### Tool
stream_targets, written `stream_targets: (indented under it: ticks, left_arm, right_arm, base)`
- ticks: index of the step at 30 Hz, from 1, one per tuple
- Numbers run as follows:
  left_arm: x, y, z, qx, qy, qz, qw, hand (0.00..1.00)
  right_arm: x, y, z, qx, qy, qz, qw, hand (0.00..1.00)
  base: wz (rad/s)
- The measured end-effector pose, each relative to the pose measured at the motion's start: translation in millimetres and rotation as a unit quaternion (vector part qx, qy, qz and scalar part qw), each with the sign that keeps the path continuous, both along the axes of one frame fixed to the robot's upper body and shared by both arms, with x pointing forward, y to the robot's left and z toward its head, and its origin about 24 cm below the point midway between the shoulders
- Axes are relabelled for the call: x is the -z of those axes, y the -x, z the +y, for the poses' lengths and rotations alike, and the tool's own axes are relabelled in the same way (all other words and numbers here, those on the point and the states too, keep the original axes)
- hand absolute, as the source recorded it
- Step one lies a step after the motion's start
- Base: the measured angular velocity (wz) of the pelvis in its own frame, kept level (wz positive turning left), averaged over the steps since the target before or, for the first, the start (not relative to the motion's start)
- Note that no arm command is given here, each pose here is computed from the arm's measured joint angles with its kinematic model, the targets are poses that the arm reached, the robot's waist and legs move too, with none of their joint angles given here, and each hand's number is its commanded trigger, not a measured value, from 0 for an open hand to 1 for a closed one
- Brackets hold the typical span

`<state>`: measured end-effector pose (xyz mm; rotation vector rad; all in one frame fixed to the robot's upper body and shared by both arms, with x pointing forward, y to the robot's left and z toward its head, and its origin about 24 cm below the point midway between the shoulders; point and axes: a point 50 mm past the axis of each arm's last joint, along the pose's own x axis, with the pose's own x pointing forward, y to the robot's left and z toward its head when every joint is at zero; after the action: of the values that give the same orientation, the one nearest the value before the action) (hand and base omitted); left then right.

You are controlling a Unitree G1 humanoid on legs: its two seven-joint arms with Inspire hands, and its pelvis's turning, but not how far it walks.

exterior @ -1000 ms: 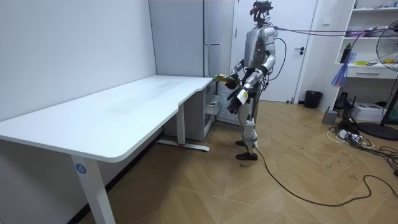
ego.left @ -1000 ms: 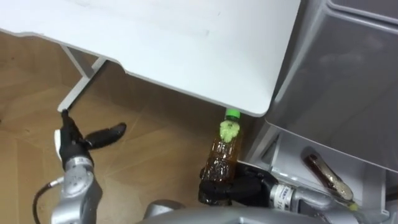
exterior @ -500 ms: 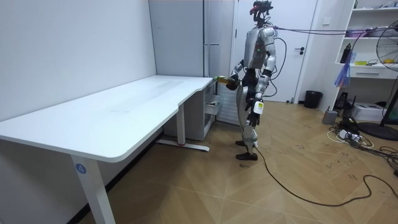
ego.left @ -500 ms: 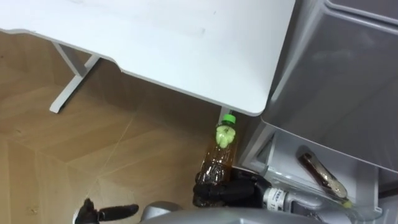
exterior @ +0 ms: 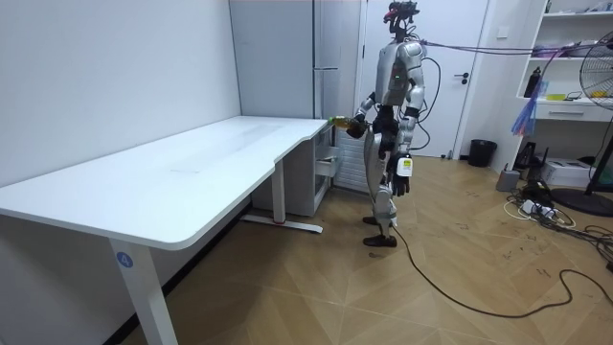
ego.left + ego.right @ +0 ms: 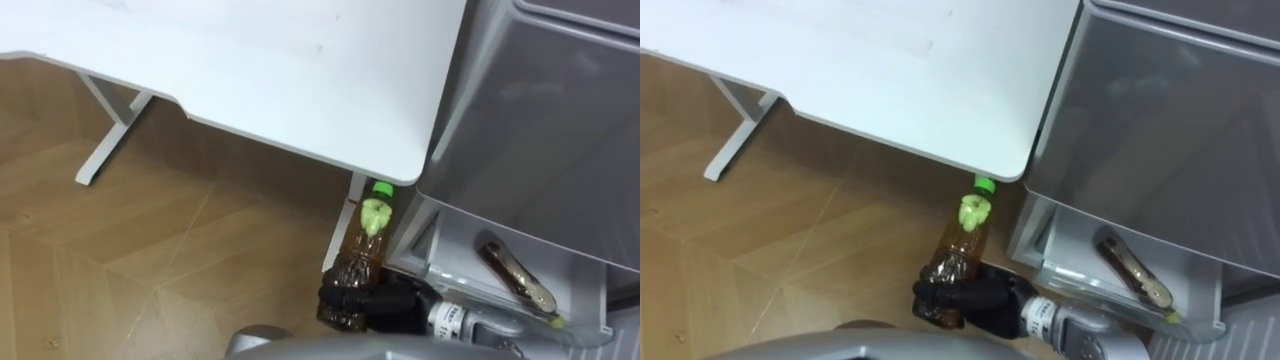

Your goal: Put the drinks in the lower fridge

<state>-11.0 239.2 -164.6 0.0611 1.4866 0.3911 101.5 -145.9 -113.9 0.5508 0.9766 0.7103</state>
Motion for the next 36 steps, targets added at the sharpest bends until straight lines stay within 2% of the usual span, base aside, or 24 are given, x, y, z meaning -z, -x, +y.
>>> stream_targets:
  ticks: [10, 16, 27, 36]
  left_arm:
    - [2.7, -12.5, -11.8, 0.165, 0.004, 0.021, 0.986, 0.00]
    - [2.8, -24.0, -12.8, 0.178, 0.003, 0.009, 0.984, 0.00]
    - [2.7, -25.5, -12.5, 0.187, 0.003, 0.005, 0.982, 0.00]
    - [2.8, -22.2, -12.2, 0.189, 0.001, 0.011, 0.982, 0.00]
  right_arm:
    - [11.0, 9.3, -6.8, 0.036, 0.013, 0.041, 0.998, 1.00]
    - [19.9, 17.8, -16.1, 0.113, 0.009, 0.085, 0.990, 1.00]
    - [27.5, 22.5, -26.5, 0.214, 0.025, 0.121, 0.969, 1.00]
    - [35.9, 27.5, -37.7, 0.344, 0.029, 0.160, 0.925, 1.00]
  base:
    - [-0.01]
    - [-0.10]
    - [-0.08]
    - [-0.04]
